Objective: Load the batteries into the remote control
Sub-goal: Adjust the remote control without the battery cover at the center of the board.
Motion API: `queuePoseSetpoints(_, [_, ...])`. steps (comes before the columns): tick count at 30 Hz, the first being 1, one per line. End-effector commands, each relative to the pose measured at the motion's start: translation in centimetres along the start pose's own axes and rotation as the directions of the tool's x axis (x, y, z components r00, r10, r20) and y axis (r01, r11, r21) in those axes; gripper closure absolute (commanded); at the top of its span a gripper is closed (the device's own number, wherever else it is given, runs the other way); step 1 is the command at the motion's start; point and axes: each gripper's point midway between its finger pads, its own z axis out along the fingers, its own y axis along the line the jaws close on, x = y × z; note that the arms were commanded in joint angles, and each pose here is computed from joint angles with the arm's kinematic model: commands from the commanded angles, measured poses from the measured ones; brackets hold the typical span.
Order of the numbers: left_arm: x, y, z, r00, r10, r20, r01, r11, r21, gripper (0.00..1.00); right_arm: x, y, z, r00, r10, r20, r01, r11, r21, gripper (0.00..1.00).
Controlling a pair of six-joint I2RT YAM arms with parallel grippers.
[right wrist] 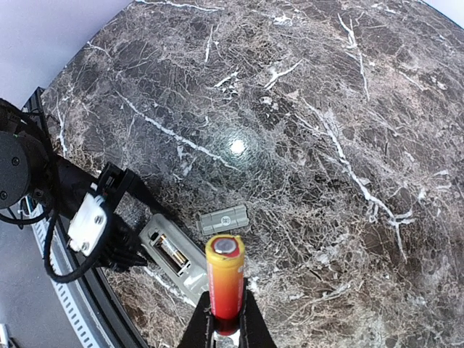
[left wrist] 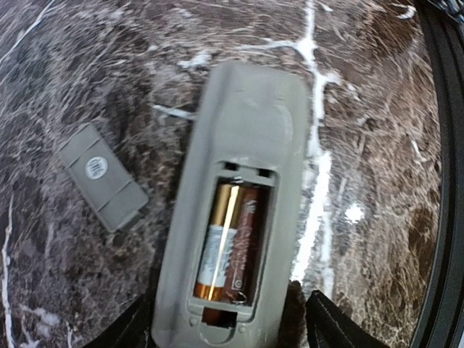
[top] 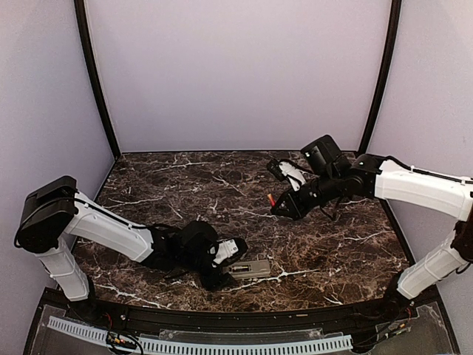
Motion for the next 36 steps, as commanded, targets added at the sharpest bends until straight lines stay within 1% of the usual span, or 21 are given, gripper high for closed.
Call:
queuePoseSetpoints(1, [1.5, -2.9, 0.0, 0.988, 0.155, 0.0, -0.153, 0.975, 0.163, 0.34, -1.2, -0.8, 0.1, 0.999, -0.036, -0.001, 0.036, 0.999, 0.023, 1.0])
queuePoseSetpoints(3, [1.6, -3.4, -0.3, 0.978, 0.21, 0.012, -0.208, 0.959, 0.19, 0.38, -1.3, -1.0, 0.4, 0.999, -0.044, -0.01, 0.044, 0.999, 0.023, 1.0])
queuePoseSetpoints(7, [2.4, -3.3, -0.2, 0.959, 0.283, -0.006, -0.275, 0.938, 0.212, 0.45, -1.1, -1.4, 0.9, 0.998, -0.055, -0.029, 0.056, 0.998, 0.025, 1.0])
queuePoseSetpoints(9, [2.6, -3.1, -0.2, 0.953, 0.302, -0.005, -0.294, 0.933, 0.207, 0.47, -0.8, -1.6, 1.1, 0.998, -0.054, -0.033, 0.055, 0.998, 0.026, 1.0])
queuePoseSetpoints(12, [2.5, -2.3, 0.2, 0.949, 0.314, -0.013, -0.307, 0.936, 0.172, 0.55, -0.4, -1.8, 1.3, 0.998, -0.048, -0.036, 0.049, 0.999, 0.017, 1.0])
queuePoseSetpoints(14, [2.3, -2.0, 0.5, 0.949, 0.315, -0.017, -0.308, 0.938, 0.161, 0.57, -0.2, -2.1, 1.5, 0.998, -0.047, -0.04, 0.047, 0.999, 0.016, 1.0])
queuePoseSetpoints(16, [2.4, -2.1, 0.6, 0.945, 0.328, -0.011, -0.321, 0.93, 0.177, 0.57, -0.2, -2.3, 1.5, 0.998, -0.047, -0.04, 0.048, 0.999, 0.017, 1.0])
queuePoseSetpoints(19, [2.6, -3.3, 0.5, 0.935, 0.355, 0.015, -0.348, 0.906, 0.241, 0.57, -0.1, -2.7, 1.7, 0.998, -0.044, -0.043, 0.044, 0.999, 0.014, 1.0])
queuePoseSetpoints(23, [3.0, -4.6, 0.0, 0.904, 0.425, 0.051, -0.418, 0.852, 0.315, 0.57, 0.0, -2.9, 2.1, 0.997, -0.046, -0.054, 0.047, 0.999, 0.007, 1.0])
queuePoseSetpoints(25, [3.2, -4.8, -0.1, 0.885, 0.461, 0.057, -0.453, 0.829, 0.329, 0.57, 0.1, -3.1, 2.4, 0.997, -0.049, -0.061, 0.05, 0.999, 0.006, 1.0])
queuePoseSetpoints(28, [3.3, -4.8, -0.3, 0.86, 0.508, 0.054, -0.494, 0.8, 0.341, 0.57, 0.0, -2.9, 2.7, 0.996, -0.056, -0.067, 0.056, 0.998, -0.008, 1.0])
queuePoseSetpoints(31, [3.6, -4.4, -0.2, 0.845, 0.534, 0.036, -0.515, 0.792, 0.329, 0.57, 0.0, -2.9, 2.9, 0.996, -0.057, -0.073, 0.056, 0.998, -0.015, 1.0])
queuePoseSetpoints(34, [3.8, -3.9, -0.2, 0.819, 0.573, 0.024, -0.551, 0.775, 0.309, 0.57, 0.1, -2.8, 3.1, 0.995, -0.054, -0.08, 0.053, 0.998, -0.022, 1.0])
queuePoseSetpoints(36, [3.7, -3.4, -0.1, 0.801, 0.598, 0.011, -0.576, 0.767, 0.281, 0.6, 0.2, -2.8, 3.2, 0.995, -0.052, -0.086, 0.05, 0.998, -0.027, 1.0])
